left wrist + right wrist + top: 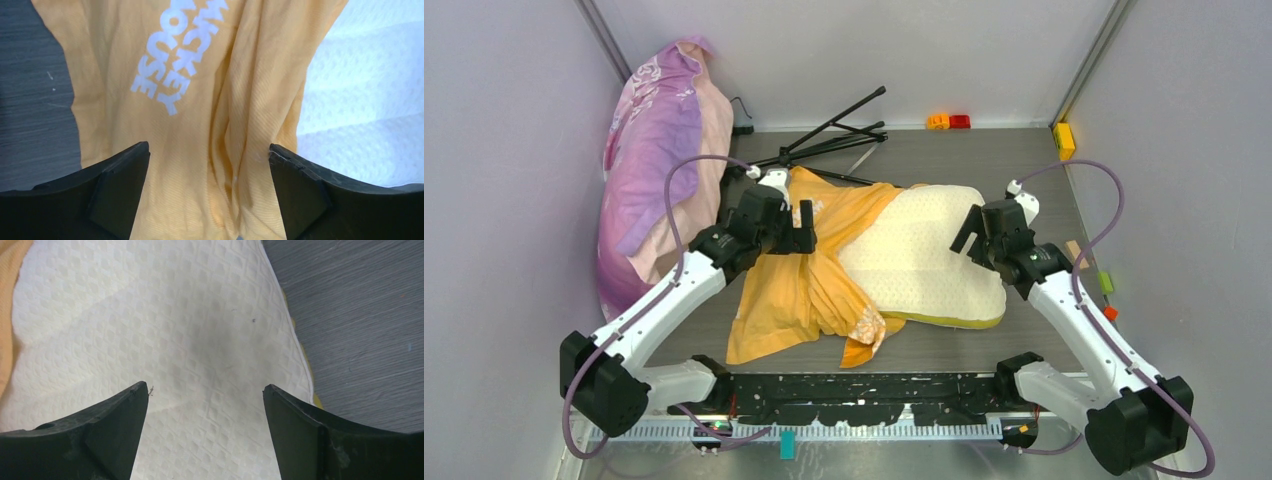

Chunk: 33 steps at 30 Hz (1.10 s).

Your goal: Remove the pillowcase from the pillow

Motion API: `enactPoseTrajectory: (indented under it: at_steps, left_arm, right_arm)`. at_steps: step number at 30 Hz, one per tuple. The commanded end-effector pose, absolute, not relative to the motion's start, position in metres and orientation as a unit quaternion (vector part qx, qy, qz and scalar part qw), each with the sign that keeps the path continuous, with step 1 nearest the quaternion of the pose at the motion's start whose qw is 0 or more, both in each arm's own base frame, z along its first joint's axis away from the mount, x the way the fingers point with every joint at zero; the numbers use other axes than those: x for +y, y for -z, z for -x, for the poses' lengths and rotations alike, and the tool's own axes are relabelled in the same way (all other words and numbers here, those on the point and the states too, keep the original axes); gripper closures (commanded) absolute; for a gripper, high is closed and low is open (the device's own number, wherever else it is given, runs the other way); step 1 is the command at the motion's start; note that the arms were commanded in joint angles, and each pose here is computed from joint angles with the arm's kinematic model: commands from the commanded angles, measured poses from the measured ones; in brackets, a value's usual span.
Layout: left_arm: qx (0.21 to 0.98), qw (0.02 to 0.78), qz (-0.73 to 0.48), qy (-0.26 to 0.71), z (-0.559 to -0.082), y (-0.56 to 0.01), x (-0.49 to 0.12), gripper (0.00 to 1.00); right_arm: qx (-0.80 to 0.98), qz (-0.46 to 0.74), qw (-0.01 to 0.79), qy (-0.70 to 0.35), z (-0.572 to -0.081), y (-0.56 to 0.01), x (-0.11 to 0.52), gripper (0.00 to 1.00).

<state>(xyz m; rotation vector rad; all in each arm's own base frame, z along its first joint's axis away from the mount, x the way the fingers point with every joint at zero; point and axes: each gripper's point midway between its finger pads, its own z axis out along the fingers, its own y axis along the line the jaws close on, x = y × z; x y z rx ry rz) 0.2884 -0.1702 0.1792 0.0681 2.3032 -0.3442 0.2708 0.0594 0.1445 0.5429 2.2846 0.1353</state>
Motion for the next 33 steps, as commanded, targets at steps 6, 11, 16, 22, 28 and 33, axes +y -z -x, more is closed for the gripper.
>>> enactPoseTrajectory:
  at_steps: [6,11,16,22,28,33]
  left_arm:
    - [0.880,0.451,-0.088,0.121,-0.296,-0.244,-0.200,0.00]
    - [0.878,0.450,-0.096,0.133,-0.295,-0.249,-0.208,0.00]
    - [0.873,0.445,-0.109,0.169,-0.291,-0.247,-0.222,0.00]
    - [0.875,0.425,-0.129,0.193,-0.293,-0.241,-0.241,0.01]
    - [0.894,0.376,-0.164,0.177,-0.301,-0.227,-0.266,0.02]
    - [0.895,0.376,-0.178,0.164,-0.317,-0.220,-0.288,0.01]
  right_arm:
    - [0.889,-0.212,0.406,0.007,-0.289,-0.171,0.042,0.10]
    - [0.913,-0.207,0.351,0.011,-0.293,-0.115,0.052,0.09]
    - [0.932,-0.202,0.301,-0.015,-0.300,-0.065,0.072,0.13]
    - [0.938,-0.175,0.296,-0.043,-0.302,-0.059,0.084,0.78]
    - [0.924,-0.160,0.340,-0.068,-0.296,-0.087,0.084,1.00]
    - [0.916,-0.155,0.356,-0.101,-0.287,-0.104,0.090,1.00]
